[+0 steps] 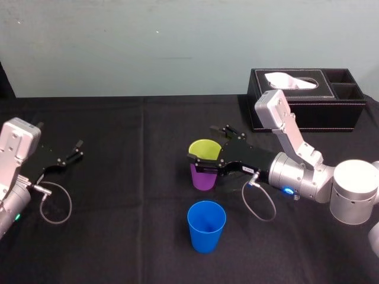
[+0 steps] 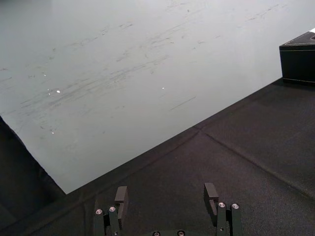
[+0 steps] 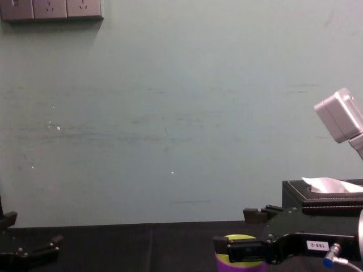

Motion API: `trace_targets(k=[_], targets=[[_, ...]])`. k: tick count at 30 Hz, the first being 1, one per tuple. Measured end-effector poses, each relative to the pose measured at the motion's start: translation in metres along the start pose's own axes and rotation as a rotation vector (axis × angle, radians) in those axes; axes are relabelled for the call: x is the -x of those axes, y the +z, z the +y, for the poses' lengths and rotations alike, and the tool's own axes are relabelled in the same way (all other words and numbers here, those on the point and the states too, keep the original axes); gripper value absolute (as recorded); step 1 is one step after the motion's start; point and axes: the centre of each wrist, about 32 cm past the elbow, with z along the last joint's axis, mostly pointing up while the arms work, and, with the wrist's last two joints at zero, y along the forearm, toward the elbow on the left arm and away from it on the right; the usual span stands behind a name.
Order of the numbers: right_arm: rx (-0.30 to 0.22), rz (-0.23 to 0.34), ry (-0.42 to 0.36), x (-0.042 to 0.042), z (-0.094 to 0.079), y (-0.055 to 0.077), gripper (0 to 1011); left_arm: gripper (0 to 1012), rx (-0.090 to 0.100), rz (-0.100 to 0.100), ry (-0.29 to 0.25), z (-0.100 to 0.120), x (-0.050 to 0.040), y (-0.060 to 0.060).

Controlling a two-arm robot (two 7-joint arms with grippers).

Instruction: Stack the three plastic cups sequentially using one hand.

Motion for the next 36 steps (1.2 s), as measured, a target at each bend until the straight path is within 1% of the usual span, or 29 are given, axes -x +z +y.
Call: trace_targets(k=[8,12,14,16,17,18,21,23,26,27,30,31,32,36], targets=[[0.0,0.0,0.0,0.0,0.0,0.0,1003,1010,0.0,0.0,0.0,0.0,0.0,0.0],[-0.014,-0.009,0.001,0.0018,-0.005,0.003,1003,1010,0.0,0.0,0.0,0.0,0.0,0.0],[-0.034,-0.015,0.001,0.0035,-0.014,0.007,1003,1010,0.0,0.0,0.0,0.0,0.0,0.0],[-0.045,-0.016,0.002,0.0044,-0.019,0.008,1003,1010,0.0,0.0,0.0,0.0,0.0,0.0],[-0.055,-0.017,0.003,0.0052,-0.025,0.009,1003,1010,0.0,0.0,0.0,0.0,0.0,0.0],[-0.055,-0.017,0.003,0.0052,-0.025,0.009,1003,1010,0.0,0.0,0.0,0.0,0.0,0.0],[-0.074,-0.012,0.013,0.0064,-0.042,0.011,1003,1010,0.0,0.0,0.0,0.0,0.0,0.0],[-0.079,-0.009,0.019,0.0072,-0.049,0.01,1003,1010,0.0,0.0,0.0,0.0,0.0,0.0],[-0.087,-0.004,0.037,0.0095,-0.066,0.007,1003,1010,0.0,0.0,0.0,0.0,0.0,0.0],[-0.087,-0.004,0.037,0.0095,-0.066,0.007,1003,1010,0.0,0.0,0.0,0.0,0.0,0.0],[-0.086,0.003,0.059,0.0124,-0.084,0.001,1003,1010,0.0,0.0,0.0,0.0,0.0,0.0],[-0.086,0.003,0.059,0.0124,-0.084,0.001,1003,1010,0.0,0.0,0.0,0.0,0.0,0.0],[-0.083,0.007,0.067,0.0134,-0.09,-0.003,1003,1010,0.0,0.0,0.0,0.0,0.0,0.0],[-0.078,0.018,0.085,0.0164,-0.105,-0.011,1003,1010,0.0,0.0,0.0,0.0,0.0,0.0]])
